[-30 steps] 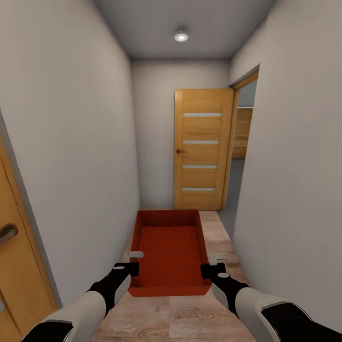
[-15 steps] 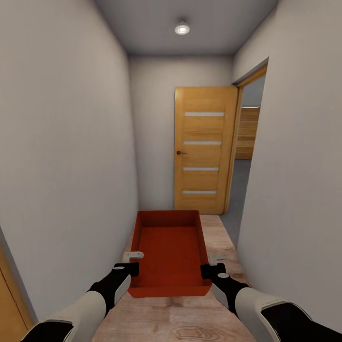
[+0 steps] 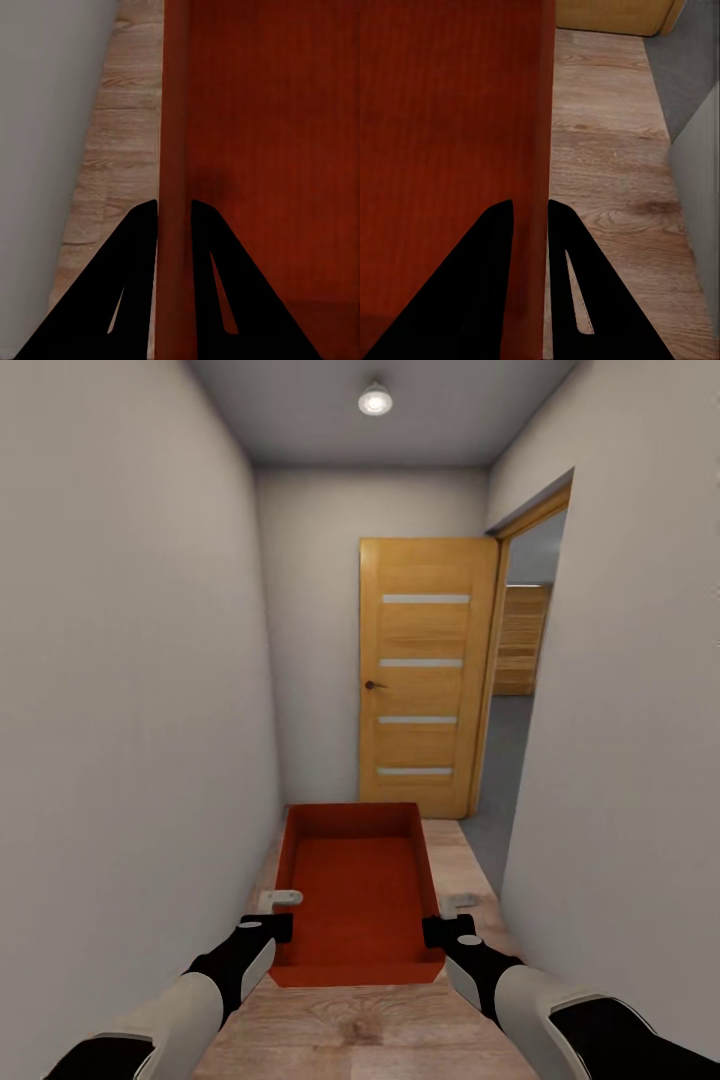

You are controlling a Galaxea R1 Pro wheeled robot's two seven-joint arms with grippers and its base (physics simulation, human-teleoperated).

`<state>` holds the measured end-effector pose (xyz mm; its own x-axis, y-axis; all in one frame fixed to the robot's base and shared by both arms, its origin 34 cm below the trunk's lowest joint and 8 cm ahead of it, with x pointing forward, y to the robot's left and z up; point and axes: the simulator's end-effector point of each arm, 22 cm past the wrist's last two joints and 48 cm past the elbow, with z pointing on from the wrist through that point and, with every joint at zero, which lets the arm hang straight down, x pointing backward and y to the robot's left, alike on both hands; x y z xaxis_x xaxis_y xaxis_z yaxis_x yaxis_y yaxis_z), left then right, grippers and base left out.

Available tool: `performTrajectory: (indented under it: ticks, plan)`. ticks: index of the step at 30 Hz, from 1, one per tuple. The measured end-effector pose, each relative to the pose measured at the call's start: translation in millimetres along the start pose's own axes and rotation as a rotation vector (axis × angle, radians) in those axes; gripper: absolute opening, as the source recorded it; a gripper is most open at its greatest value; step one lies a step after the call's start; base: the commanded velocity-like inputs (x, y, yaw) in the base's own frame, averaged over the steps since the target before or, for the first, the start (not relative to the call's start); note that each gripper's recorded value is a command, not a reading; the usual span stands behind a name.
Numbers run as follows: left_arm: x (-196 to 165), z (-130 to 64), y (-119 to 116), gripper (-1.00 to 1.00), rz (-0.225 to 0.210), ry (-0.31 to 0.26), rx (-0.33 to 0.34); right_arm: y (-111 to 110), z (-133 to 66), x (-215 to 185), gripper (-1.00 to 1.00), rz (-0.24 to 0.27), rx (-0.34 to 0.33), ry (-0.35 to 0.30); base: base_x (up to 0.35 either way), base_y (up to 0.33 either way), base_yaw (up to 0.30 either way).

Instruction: Move the two storage containers from the living room to the garage. In the garage, place one container on the floor and stack the other container on top of it (either order is fine).

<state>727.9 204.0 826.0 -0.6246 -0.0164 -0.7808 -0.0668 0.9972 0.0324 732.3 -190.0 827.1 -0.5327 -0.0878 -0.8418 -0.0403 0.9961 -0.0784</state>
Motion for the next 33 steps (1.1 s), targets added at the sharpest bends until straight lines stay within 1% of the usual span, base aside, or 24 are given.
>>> performTrajectory:
  ticks: [12,21,26,33]
  plan:
    - [0.4,0.0,0.1,-1.00,0.000,0.001,0.000,0.1,0.0,0.3,-1.00,0.000,0.000,0.001,0.333,0.000,-0.264]
    - [1.3,0.2,0.9,-1.00,0.000,0.003,-0.001,0.9,-0.1,1.0,-1.00,0.000,-0.002,0.004,0.333,0.000,-0.029]
    - [0.4,0.8,2.5,-1.00,0.002,-0.003,0.005,2.6,-0.2,-0.3,-1.00,-0.005,-0.001,-0.003,0.251,0.000,0.000]
    - [0.4,1.5,4.0,-1.00,-0.006,-0.009,0.006,4.0,0.1,-3.2,-1.00,-0.011,0.001,-0.009,0.073,0.000,0.000]
